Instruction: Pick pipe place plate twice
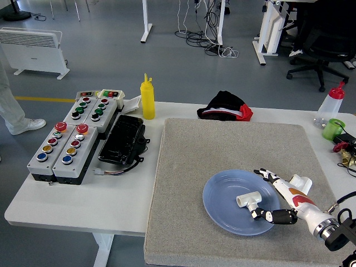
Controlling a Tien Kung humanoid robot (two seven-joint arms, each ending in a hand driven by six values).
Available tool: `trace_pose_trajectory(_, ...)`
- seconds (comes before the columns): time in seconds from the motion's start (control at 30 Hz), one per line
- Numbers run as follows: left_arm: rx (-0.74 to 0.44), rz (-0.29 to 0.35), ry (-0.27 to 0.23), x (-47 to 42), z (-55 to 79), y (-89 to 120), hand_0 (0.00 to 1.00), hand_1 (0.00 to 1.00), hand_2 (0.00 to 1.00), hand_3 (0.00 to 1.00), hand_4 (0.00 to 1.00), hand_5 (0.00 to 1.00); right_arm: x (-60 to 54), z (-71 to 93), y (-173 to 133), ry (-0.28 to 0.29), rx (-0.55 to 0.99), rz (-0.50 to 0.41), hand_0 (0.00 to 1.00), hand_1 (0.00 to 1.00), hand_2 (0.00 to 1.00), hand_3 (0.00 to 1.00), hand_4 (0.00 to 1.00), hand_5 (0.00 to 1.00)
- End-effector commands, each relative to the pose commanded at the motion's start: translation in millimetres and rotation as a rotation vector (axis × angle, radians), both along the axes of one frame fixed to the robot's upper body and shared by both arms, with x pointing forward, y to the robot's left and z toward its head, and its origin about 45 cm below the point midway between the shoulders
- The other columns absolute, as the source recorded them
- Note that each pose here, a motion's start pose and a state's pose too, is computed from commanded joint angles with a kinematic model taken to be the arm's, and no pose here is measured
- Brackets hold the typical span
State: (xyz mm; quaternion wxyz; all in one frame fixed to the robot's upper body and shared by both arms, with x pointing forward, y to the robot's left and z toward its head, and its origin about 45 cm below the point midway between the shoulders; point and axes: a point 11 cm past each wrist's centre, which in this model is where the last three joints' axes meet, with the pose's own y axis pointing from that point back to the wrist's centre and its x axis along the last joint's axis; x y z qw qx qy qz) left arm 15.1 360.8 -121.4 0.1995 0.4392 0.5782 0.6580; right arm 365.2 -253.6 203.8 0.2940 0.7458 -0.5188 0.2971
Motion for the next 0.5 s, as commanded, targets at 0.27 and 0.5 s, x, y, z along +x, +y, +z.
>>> trace_pose_trajectory(0.27, -0.001, 0.003, -0.006, 3.0, 0.1, -1, 0.596, 0.589, 0.680, 0.705, 0.526, 0.998, 34.0, 5.8, -55, -0.004, -0.032, -0.149, 0.998, 0.937, 0.998, 0.979, 0.740, 0.213)
trace_pose_trajectory(0.5, -0.003, 0.006, -0.006, 4.0, 0.2, -1, 0.596, 0.589, 0.680, 0.705, 0.526, 0.998, 42.3, -12.2, -82, 0.090, -0.052, -0.195, 0.998, 0.933, 0.998, 0.973, 0.773, 0.246)
